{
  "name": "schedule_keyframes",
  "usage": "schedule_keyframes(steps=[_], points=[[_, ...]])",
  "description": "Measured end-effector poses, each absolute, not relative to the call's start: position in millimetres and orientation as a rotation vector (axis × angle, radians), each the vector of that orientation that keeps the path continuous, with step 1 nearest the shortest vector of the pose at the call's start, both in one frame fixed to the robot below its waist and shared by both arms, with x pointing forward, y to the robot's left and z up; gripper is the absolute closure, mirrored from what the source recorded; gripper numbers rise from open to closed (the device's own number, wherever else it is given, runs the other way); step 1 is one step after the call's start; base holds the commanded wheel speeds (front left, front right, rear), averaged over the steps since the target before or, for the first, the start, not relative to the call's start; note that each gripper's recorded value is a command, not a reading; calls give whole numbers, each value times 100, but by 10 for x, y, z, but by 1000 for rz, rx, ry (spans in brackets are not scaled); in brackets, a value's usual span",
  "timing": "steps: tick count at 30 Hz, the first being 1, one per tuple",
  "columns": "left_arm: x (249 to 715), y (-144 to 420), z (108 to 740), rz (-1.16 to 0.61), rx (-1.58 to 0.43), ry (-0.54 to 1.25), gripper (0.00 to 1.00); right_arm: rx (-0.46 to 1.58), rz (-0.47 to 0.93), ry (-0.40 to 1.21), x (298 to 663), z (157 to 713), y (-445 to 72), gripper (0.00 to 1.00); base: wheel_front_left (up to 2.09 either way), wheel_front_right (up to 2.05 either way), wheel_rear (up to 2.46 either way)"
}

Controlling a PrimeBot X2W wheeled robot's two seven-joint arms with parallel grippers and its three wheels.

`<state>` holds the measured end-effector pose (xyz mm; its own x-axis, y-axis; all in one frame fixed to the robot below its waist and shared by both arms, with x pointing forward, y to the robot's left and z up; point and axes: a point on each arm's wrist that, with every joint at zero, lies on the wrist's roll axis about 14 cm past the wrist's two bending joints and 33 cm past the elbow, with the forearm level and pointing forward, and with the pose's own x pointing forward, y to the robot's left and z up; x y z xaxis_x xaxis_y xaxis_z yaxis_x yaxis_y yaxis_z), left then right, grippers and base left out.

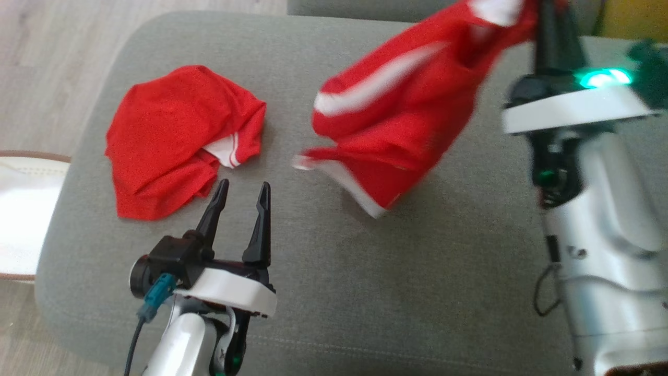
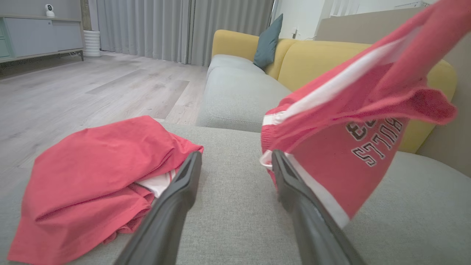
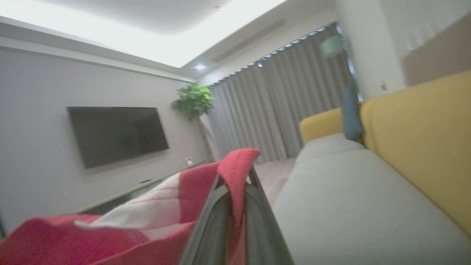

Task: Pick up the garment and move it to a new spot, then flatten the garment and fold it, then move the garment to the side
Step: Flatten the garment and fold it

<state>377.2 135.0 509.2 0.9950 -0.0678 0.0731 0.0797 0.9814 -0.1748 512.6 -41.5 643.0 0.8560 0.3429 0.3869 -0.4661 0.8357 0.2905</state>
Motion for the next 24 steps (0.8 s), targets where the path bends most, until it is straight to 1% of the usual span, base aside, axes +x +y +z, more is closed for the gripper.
schedule_keyframes(steps=[2,4,5,6,8,10,12,14,19,22,24], points=[[3801,1316,5067,-84,-181,-60,0,365,342,-259,5224,6178,-711,100,0,0,0],[3835,1279,5034,-96,-182,-50,0,338,241,-152,5295,5811,-1059,100,0,0,0],[3856,1261,5023,-102,-181,-47,0,337,178,-101,5311,5620,-1275,21,0,0,0],[3877,1242,5011,-109,-179,-44,0,332,115,-46,5314,5425,-1500,0,0,0,0],[3909,1201,4977,-125,-179,-35,0,267,20,10,5295,5198,-1895,0,0,0,0],[3942,1167,4948,-138,-181,-27,0,236,-72,27,5271,5098,-2241,0,0,0,0],[3980,1136,4943,-150,-175,-28,0,214,-122,34,5246,5053,-2416,0,0,0,0],[4015,1106,4954,-160,-177,-32,0,212,-139,25,5242,5065,-2445,0,0,0,0],[4031,1048,4962,-177,-179,-34,0,165,-114,-15,5233,5170,-2349,0,0,0,0],[4026,1023,5011,-185,-180,-47,0,139,-59,-80,5186,5338,-2164,0,0,0,0],[4019,1005,5052,-191,-180,-58,0,120,-17,-102,5091,5377,-2026,0,0,0,0]])
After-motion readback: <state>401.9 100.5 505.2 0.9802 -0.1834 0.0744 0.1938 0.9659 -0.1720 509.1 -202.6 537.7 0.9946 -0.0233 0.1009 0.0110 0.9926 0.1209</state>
